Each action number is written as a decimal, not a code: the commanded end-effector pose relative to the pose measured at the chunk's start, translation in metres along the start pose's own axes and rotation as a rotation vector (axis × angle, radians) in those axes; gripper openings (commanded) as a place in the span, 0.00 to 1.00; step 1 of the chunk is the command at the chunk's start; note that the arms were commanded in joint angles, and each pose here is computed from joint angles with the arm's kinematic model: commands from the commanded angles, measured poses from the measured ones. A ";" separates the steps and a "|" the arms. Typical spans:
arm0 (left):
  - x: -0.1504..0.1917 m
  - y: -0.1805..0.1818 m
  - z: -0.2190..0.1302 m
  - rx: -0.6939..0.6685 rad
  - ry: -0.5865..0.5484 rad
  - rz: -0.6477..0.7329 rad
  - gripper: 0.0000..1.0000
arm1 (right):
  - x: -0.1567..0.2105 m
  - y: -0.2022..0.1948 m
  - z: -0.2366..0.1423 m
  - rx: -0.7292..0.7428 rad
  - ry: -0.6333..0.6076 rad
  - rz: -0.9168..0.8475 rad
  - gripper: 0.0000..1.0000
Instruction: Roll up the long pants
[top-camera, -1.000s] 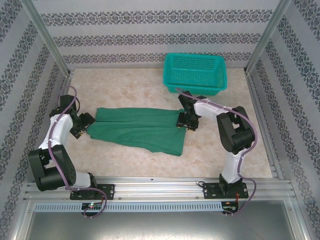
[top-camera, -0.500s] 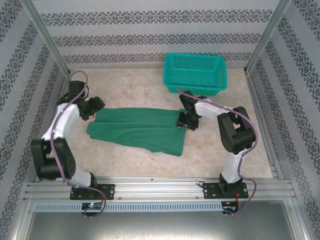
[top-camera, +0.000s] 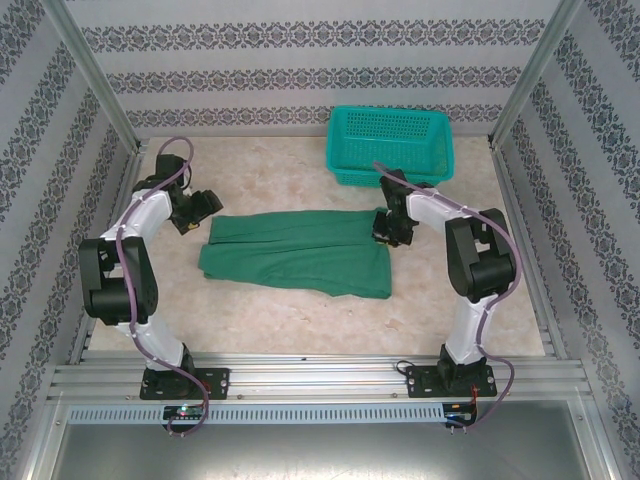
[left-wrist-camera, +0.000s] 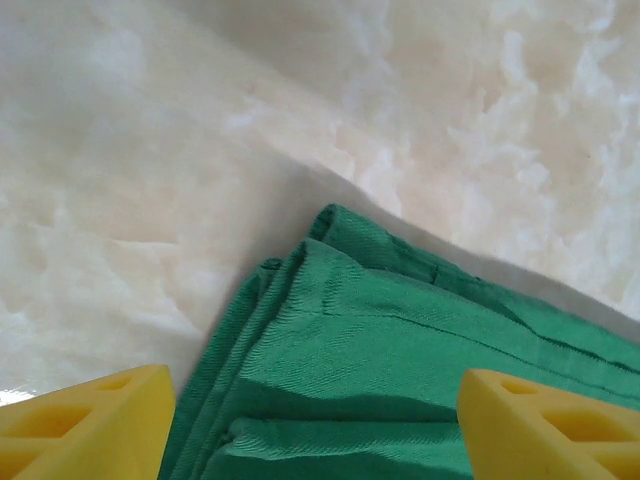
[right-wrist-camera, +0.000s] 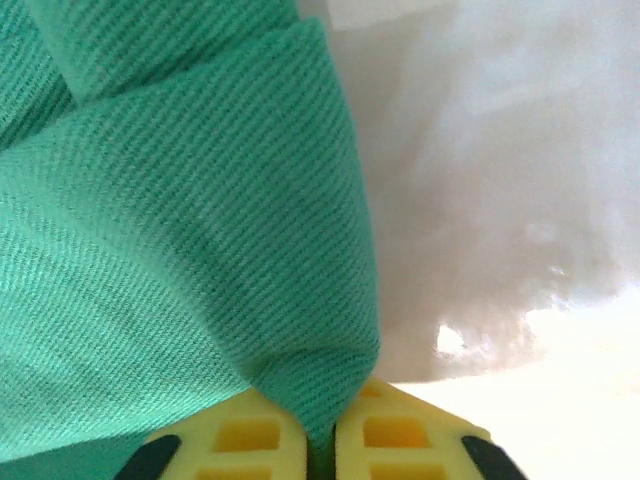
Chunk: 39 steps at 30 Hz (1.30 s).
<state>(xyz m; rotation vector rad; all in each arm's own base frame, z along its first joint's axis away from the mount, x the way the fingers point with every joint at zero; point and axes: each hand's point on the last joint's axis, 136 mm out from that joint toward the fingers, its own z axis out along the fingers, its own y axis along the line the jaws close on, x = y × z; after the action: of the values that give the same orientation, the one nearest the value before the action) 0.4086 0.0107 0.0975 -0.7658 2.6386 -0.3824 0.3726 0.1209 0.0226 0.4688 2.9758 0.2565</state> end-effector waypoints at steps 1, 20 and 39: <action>-0.004 -0.005 0.017 0.010 0.012 0.045 0.75 | 0.006 0.002 0.009 0.050 0.035 -0.032 0.17; -0.017 -0.018 0.050 0.012 0.016 0.063 0.00 | 0.011 -0.001 0.009 0.046 0.025 -0.005 0.18; -0.080 -0.034 0.047 -0.065 -0.110 0.059 0.00 | 0.007 -0.003 0.015 0.050 0.013 0.005 0.11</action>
<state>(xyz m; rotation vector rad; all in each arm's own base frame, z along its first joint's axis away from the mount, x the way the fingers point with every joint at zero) 0.4999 0.0153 0.1068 -0.6672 2.5436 -0.2725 0.3795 0.1292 0.0186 0.4559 2.9623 0.2496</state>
